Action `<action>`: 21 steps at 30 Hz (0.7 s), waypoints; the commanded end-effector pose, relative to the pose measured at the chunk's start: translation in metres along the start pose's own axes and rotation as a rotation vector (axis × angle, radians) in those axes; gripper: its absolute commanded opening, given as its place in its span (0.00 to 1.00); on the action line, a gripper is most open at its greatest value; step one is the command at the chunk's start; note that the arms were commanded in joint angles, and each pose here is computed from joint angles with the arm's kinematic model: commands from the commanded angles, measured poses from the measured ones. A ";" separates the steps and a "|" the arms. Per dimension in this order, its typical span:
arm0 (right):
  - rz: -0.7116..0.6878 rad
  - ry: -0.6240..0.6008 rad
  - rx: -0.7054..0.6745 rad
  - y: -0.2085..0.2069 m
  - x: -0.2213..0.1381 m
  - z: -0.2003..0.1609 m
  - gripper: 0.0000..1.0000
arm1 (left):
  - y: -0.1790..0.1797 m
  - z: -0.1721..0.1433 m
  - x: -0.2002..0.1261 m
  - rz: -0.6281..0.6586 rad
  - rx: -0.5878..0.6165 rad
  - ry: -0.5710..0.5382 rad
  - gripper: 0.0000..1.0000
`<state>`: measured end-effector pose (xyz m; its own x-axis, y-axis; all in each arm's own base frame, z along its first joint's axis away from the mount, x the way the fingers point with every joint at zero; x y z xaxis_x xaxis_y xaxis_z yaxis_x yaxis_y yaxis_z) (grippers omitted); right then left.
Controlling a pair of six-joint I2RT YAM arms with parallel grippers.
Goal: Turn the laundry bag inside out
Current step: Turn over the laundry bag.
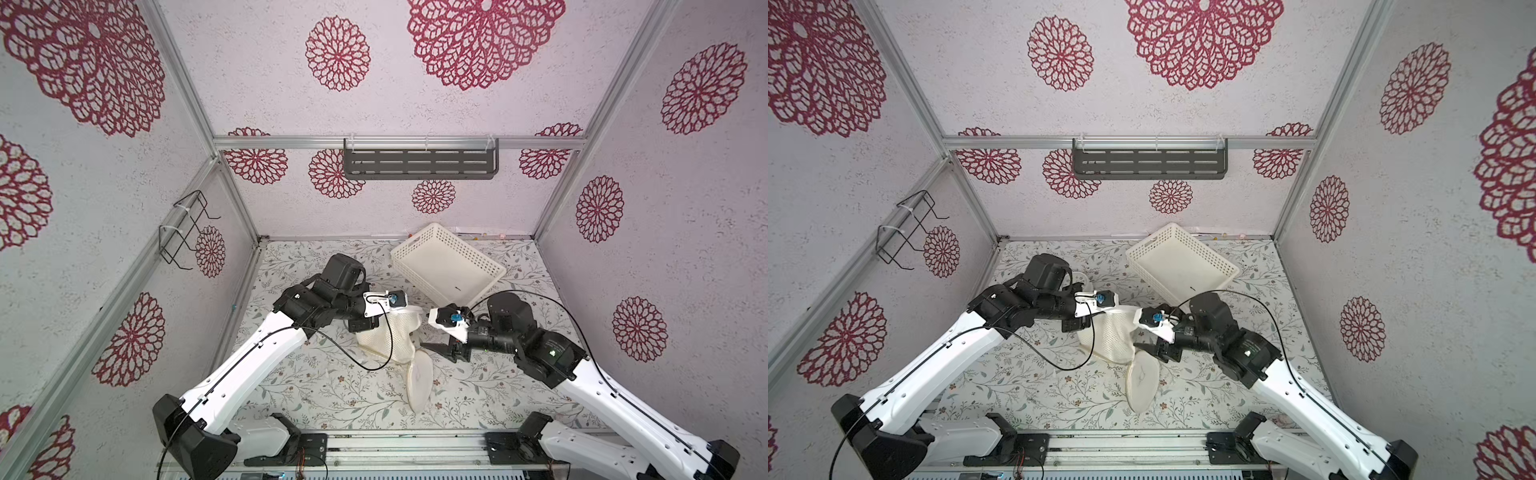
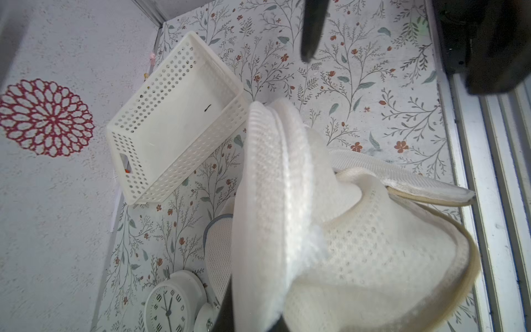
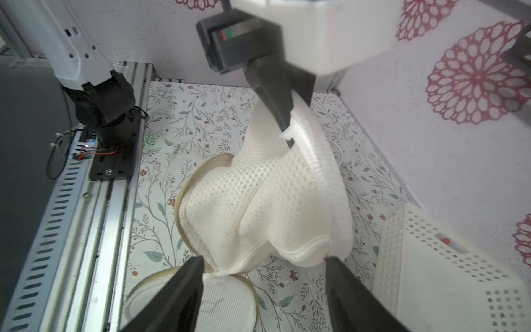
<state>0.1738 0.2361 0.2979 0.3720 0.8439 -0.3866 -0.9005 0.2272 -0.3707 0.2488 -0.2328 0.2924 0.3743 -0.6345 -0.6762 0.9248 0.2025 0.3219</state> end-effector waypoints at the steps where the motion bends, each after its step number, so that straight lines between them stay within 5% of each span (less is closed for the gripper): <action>1: -0.300 -0.103 -0.038 -0.023 -0.017 0.026 0.72 | 0.022 0.020 -0.011 0.112 -0.069 -0.062 0.00; 12: -0.563 -0.130 -0.145 0.032 -0.002 0.030 0.76 | 0.045 0.039 -0.027 0.195 -0.293 -0.107 0.00; 21: -0.805 -0.070 -0.196 0.020 0.010 0.016 0.81 | 0.056 0.058 -0.044 0.230 -0.393 -0.175 0.00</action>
<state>0.1430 0.2722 0.2691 0.7848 0.6193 -0.0240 -0.4522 0.5457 -0.7055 0.2777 -0.2347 0.3624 0.5606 -0.6352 -0.5313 0.8101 0.5535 0.1931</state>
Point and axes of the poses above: each gripper's point midway between its finger pads, its own x axis out along the fingers, its own y axis along the line the jaws close on, z = x × y, the point moved 3 cm from there along -x, back along the fingers, and after that the axes turned 5 degrees about -x, right-handed, at the moved point
